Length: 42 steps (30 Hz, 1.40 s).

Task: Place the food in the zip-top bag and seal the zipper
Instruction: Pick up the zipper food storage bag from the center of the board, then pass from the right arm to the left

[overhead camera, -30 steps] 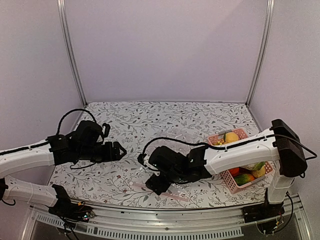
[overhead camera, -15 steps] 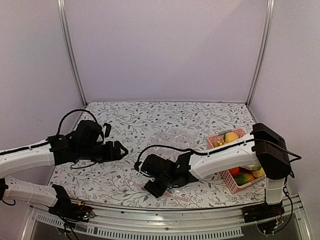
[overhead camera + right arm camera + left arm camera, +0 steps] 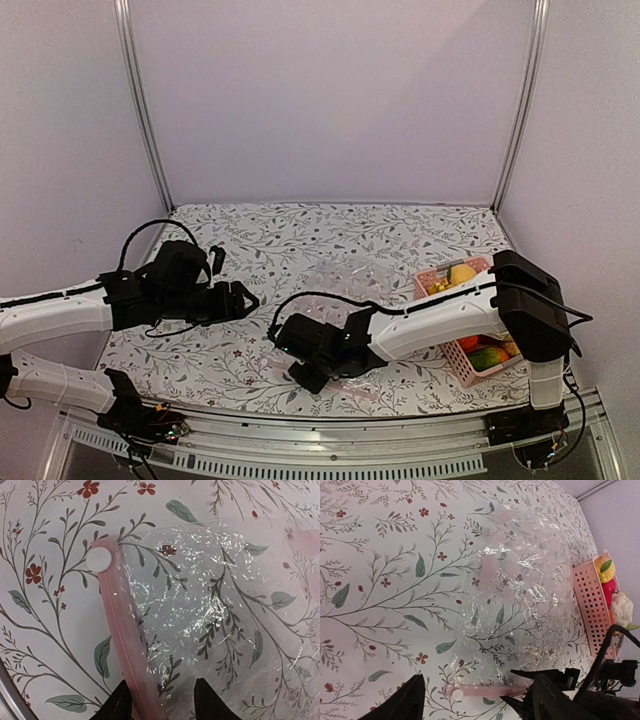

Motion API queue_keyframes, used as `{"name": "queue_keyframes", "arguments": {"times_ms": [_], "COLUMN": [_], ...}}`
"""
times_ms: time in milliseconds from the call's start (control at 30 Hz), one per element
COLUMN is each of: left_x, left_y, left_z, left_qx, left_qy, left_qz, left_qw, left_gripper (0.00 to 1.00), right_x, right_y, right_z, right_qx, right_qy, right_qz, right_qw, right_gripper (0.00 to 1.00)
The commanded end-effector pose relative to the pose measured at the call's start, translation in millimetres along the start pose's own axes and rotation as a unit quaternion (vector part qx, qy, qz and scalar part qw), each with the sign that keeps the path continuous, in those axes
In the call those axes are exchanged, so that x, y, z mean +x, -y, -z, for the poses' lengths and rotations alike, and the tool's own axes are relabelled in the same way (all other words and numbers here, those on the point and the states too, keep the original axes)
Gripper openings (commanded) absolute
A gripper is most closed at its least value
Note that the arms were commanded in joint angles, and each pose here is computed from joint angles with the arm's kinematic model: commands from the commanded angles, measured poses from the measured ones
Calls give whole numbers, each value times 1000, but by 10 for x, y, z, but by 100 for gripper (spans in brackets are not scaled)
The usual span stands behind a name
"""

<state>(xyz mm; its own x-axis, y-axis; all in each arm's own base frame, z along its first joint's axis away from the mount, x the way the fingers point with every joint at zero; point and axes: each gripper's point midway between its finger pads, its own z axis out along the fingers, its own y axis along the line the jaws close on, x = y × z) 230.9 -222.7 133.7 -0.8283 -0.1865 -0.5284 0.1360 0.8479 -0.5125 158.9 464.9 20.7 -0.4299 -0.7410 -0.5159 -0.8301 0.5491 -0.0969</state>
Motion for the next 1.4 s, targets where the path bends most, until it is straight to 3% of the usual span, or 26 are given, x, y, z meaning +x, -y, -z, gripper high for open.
{"name": "queue_keyframes", "arguments": {"times_ms": [0, 200, 233, 533, 800, 1100, 1367], "left_x": [13, 22, 26, 3, -488, -623, -463], "left_y": [-59, -58, -56, 140, 423, 968, 1404], "left_z": [-58, -94, -103, -44, 492, 829, 1004], "left_qx": [-4, -1, 0, 50, 69, 138, 256], "left_qy": [-2, -2, -2, 0, 92, 80, 63], "left_qz": [7, 10, 11, -19, -121, -280, -313], "left_qw": [1000, 1000, 1000, 999, 986, 947, 912], "left_gripper": [74, 73, 73, 76, 83, 85, 95], "right_x": [73, 16, -1, -393, -531, -660, -795], "right_y": [11, 2, 0, 48, 303, 457, 380], "right_z": [-79, -41, -26, 512, 984, 1721, 2526], "right_qx": [15, 8, 7, -25, -101, -229, -316], "right_qy": [-12, 6, 12, 101, 115, 119, 158], "right_qz": [-2, -26, -32, -80, -126, -144, -125], "right_qw": [1000, 1000, 999, 991, 980, 955, 927], "right_gripper": [35, 1, 0, 0, 0, 0, 0]}}
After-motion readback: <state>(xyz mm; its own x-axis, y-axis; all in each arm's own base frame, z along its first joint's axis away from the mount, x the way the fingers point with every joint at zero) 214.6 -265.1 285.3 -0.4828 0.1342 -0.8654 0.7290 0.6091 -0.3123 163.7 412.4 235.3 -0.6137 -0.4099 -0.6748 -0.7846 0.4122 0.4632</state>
